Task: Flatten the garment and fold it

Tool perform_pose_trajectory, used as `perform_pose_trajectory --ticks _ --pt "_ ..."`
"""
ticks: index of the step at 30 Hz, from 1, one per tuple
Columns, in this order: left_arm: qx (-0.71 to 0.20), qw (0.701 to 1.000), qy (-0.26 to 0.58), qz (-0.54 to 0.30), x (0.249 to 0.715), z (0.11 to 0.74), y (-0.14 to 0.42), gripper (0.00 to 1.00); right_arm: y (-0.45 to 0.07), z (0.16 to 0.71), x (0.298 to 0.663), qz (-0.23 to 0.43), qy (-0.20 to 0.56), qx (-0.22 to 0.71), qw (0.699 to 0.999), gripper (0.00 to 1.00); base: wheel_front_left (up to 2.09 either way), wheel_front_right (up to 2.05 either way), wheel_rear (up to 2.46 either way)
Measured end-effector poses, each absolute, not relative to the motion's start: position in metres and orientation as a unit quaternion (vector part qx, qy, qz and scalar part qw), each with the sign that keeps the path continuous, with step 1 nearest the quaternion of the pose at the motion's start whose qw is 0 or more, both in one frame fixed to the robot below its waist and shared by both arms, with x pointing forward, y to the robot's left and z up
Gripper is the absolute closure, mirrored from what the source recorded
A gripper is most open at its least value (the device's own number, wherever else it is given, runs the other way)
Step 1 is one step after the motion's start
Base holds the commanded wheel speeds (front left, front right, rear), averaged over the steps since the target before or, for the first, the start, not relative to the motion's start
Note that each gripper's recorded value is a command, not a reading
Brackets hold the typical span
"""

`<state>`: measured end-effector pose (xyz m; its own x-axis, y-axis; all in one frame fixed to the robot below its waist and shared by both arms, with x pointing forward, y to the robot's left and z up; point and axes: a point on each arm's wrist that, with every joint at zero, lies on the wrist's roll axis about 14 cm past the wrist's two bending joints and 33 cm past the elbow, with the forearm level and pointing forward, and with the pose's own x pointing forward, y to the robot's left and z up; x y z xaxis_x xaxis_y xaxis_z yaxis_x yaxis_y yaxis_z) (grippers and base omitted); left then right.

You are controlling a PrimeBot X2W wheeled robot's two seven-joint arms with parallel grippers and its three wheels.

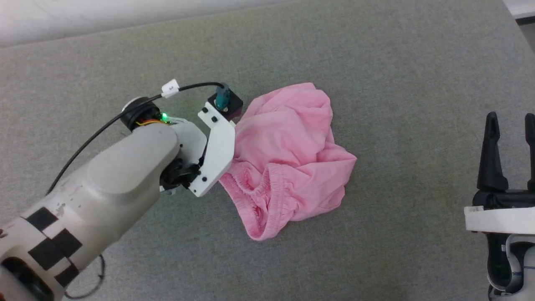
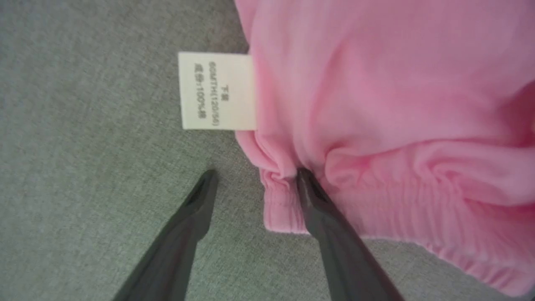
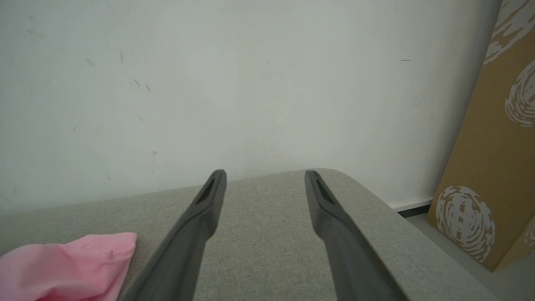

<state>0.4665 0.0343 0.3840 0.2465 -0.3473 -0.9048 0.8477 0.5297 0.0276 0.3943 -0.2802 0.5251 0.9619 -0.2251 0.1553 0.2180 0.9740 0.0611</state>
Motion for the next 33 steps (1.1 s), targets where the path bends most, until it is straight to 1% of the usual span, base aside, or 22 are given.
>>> perform_pose_trajectory --ticks 1,2,5,9,11,14,18,22,26,29,31,32,33 --pt "0.268 0.742 0.463 -0.405 0.467 0.384 0.034 0.67 -0.281 0.524 0.395 -0.114 -0.08 0.021 0.99 0.0 0.0 0.0 0.0" --pt "0.267 0.744 0.459 -0.406 0.469 0.386 0.034 1.0 -0.282 0.524 0.395 -0.114 -0.079 0.021 0.99 0.0 0.0 0.0 0.0" --pt "0.252 0.758 0.431 -0.419 0.469 0.392 0.027 1.0 -0.278 0.523 0.398 -0.109 -0.079 0.022 0.991 0.0 0.0 0.0 0.0" --pt "0.22 0.796 0.365 -0.429 0.476 0.416 0.024 1.0 -0.273 0.528 0.401 -0.1 -0.087 0.022 0.991 0.0 0.0 0.0 0.0" --pt "0.2 0.818 0.336 -0.422 0.482 0.432 0.031 1.0 -0.27 0.529 0.402 -0.096 -0.089 0.021 0.991 0.0 0.0 0.0 0.0" --pt "0.187 0.853 0.306 -0.38 0.496 0.454 0.067 1.0 -0.26 0.529 0.405 -0.081 -0.089 0.024 0.992 0.0 0.0 0.0 0.0" --pt "0.17 0.892 0.305 -0.287 0.502 0.465 0.139 1.0 -0.242 0.532 0.413 -0.056 -0.096 0.033 0.993 0.0 0.0 0.0 0.0" --pt "0.142 0.902 0.352 -0.207 0.474 0.442 0.2 1.0 -0.226 0.534 0.421 -0.032 -0.101 0.04 0.994 0.0 0.0 0.0 0.0" --pt "0.129 0.894 0.406 -0.142 0.437 0.409 0.245 1.0 -0.21 0.535 0.427 -0.01 -0.102 0.046 0.994 0.0 0.0 0.0 0.0" --pt "0.119 0.881 0.442 -0.118 0.413 0.386 0.263 1.0 -0.205 0.535 0.428 -0.003 -0.102 0.048 0.994 0.0 0.0 0.0 0.0" --pt "0.104 0.886 0.437 -0.113 0.412 0.384 0.26 1.0 -0.205 0.535 0.428 -0.004 -0.102 0.047 0.994 0.0 0.0 0.0 0.0" --pt "0.099 0.891 0.429 -0.113 0.414 0.385 0.258 0.57 -0.205 0.534 0.427 -0.004 -0.101 0.046 0.994 0.0 0.0 0.0 0.0" --pt "0.097 0.897 0.416 -0.113 0.416 0.387 0.256 0.0 -0.205 0.535 0.426 -0.004 -0.1 0.044 0.994 0.0 0.0 0.0 0.0"
